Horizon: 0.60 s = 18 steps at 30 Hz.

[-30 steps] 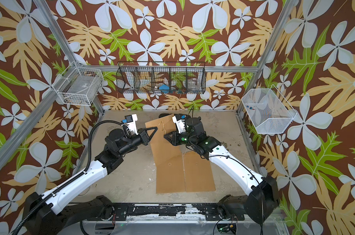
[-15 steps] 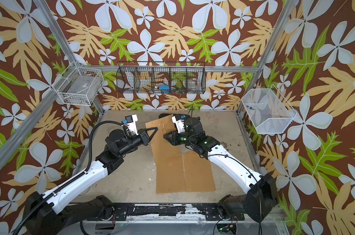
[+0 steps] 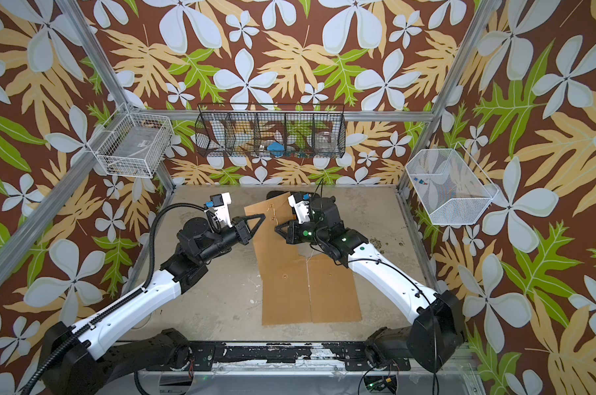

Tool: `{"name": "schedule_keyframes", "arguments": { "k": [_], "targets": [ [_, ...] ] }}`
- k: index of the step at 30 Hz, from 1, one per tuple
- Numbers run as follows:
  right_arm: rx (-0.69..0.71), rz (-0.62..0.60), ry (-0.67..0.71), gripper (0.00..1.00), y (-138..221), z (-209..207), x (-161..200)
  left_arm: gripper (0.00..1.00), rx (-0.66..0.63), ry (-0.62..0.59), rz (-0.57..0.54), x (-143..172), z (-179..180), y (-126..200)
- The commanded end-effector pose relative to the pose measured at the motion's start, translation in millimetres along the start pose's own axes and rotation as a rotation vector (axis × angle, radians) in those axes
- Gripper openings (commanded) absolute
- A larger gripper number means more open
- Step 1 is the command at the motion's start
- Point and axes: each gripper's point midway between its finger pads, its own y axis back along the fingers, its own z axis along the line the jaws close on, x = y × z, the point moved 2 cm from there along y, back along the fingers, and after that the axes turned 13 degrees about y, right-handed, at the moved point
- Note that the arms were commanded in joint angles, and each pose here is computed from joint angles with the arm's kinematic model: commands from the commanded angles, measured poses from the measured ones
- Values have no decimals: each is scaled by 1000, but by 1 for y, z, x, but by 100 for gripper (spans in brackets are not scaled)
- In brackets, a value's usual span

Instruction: Open the file bag

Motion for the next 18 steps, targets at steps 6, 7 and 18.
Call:
{"name": "schedule_keyframes", "arguments": {
  "k": [6, 7, 18],
  "targets": [
    [35, -38, 19, 0, 5, -2, -6, 0, 62, -33, -14, -4, -16, 2],
    [43, -39, 18, 0, 5, -3, -6, 0, 61, -35, -14, -5, -15, 2],
    [113, -61, 21, 0, 14, -9, -11, 0, 56, -36, -11, -3, -14, 3]
  ]
}}
